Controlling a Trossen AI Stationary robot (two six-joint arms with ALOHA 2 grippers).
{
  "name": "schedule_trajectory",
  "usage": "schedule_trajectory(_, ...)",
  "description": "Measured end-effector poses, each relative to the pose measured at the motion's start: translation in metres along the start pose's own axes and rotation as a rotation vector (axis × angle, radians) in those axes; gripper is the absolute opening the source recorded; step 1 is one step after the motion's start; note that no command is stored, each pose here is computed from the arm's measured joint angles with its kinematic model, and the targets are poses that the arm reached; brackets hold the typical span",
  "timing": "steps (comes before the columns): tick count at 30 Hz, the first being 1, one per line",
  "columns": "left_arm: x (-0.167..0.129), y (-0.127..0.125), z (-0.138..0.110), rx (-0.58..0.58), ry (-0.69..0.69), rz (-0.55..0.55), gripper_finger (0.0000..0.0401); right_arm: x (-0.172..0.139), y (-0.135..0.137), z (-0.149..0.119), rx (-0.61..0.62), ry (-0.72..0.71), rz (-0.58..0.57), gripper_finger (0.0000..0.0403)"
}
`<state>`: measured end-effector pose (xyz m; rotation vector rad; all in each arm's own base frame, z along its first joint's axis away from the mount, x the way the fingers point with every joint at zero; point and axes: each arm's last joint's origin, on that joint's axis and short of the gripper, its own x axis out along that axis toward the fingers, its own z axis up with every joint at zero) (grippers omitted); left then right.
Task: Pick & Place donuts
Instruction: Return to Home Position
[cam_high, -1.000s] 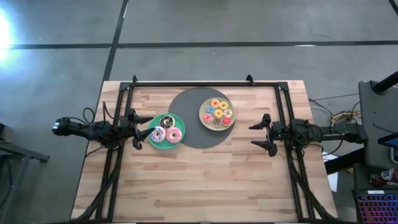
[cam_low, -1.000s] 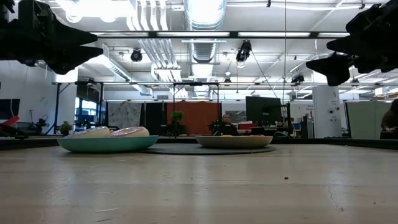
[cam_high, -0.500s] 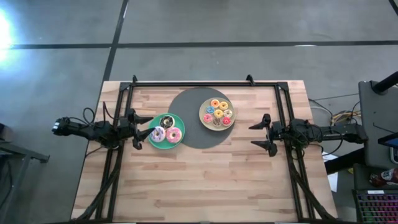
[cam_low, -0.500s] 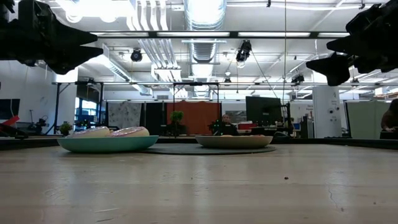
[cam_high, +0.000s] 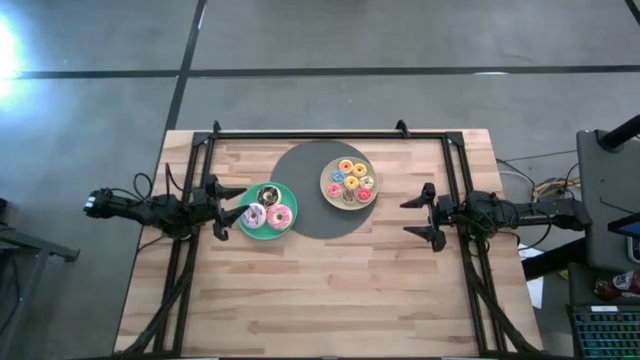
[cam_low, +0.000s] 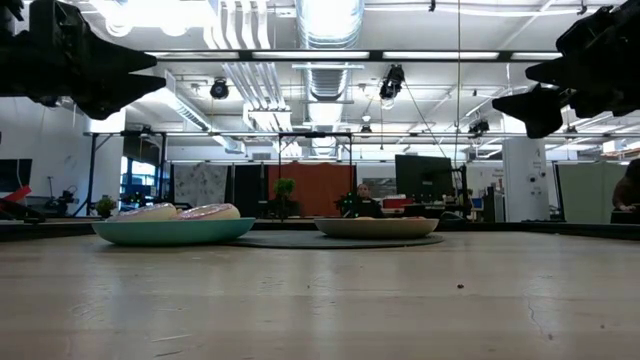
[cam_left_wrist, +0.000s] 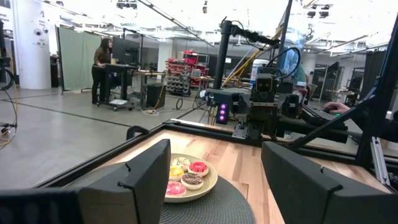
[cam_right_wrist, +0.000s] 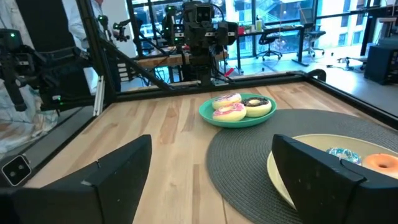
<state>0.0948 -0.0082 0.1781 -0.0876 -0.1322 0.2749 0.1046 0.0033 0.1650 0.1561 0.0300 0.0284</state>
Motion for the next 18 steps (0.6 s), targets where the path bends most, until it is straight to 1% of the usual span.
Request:
schedule_trajectory(13,0.0000,0.0000,0.0000,0.000,0.000,0.000,0.0227,0.0000,0.0000,0.0001,0.000,0.000,0.000,0.0315)
schedule_trajectory(18,0.0000,0.0000,0.0000,0.000,0.000,0.000,0.0227,0.0000,0.0000,0.0001,0.000,0.000,0.000,0.0318)
